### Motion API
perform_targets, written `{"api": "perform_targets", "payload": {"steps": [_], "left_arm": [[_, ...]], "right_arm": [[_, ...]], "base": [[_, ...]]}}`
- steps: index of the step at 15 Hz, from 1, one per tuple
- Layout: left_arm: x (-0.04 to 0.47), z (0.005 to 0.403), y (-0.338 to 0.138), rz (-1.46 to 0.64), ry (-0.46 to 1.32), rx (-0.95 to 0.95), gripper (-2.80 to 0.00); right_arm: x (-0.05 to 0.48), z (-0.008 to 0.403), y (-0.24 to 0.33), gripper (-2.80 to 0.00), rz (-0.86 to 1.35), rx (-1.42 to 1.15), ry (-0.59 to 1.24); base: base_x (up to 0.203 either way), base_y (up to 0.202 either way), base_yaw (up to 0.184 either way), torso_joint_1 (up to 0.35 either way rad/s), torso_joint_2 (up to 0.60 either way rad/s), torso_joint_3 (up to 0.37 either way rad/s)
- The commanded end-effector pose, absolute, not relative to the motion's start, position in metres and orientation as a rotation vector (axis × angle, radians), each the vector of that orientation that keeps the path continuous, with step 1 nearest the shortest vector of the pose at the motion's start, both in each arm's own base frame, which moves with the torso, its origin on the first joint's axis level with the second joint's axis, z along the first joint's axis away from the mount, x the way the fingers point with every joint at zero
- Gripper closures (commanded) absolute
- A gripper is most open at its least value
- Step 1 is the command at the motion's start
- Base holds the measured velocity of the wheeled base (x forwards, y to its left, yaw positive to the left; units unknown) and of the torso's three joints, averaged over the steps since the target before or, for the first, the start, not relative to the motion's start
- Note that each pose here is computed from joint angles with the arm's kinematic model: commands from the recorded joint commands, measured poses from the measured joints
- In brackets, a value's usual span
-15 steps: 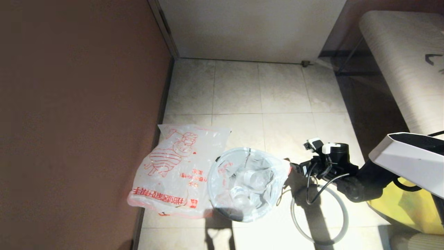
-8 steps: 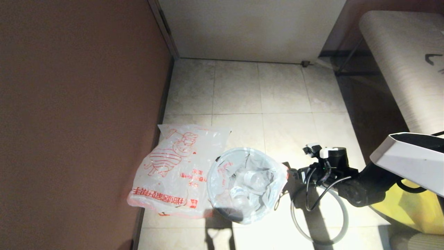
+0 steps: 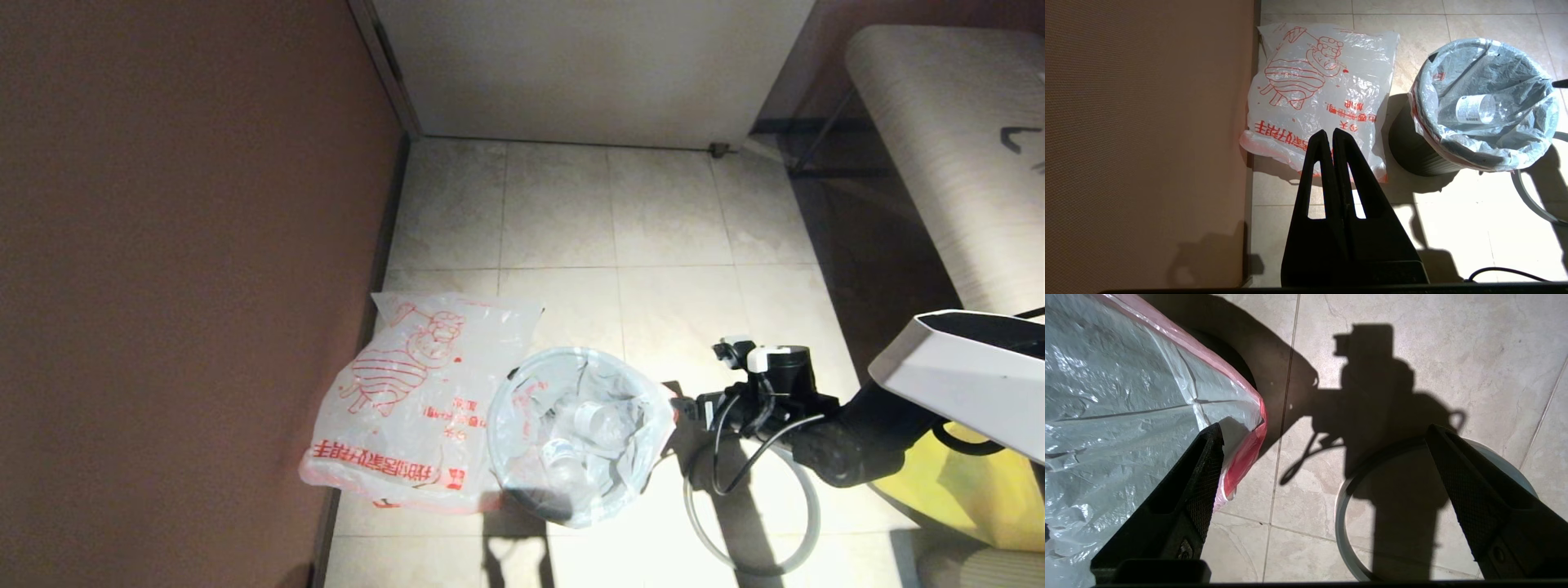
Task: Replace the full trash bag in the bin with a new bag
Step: Place the trash bag on the floor
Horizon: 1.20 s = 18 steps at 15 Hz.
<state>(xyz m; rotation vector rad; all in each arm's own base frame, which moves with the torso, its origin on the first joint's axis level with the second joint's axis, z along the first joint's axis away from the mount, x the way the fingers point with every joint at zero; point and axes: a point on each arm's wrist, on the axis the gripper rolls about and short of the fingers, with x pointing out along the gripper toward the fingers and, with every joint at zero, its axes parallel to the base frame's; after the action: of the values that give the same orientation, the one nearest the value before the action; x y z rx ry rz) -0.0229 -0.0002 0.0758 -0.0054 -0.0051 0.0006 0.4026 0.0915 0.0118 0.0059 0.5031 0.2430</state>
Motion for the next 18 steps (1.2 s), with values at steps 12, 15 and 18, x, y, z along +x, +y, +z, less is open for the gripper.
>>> {"api": "perform_targets", "payload": {"steps": [12,15,18], "left_arm": [[-0.023,0.076,0.0,0.001,-0.006,-0.006,0.0],[-0.023,0.076,0.0,0.002,-0.006,-0.006,0.0],[-0.023,0.076,0.0,0.001,-0.006,-0.006,0.0]], "right_arm": [[0.405,-0.009,0.095,-2.8,0.258,-0.048,0.537],[0.405,-0.012,0.101,-2.8,0.266,-0.033,0.542],[0.407,-0.017,0.103,-2.8,0.246,-0.036,0.548]], "base": [[0.0,0.0,0.0,0.0,0.0,0.0],[0.0,0.0,0.0,0.0,0.0,0.0],[0.0,0.0,0.0,0.0,0.0,0.0]]}}
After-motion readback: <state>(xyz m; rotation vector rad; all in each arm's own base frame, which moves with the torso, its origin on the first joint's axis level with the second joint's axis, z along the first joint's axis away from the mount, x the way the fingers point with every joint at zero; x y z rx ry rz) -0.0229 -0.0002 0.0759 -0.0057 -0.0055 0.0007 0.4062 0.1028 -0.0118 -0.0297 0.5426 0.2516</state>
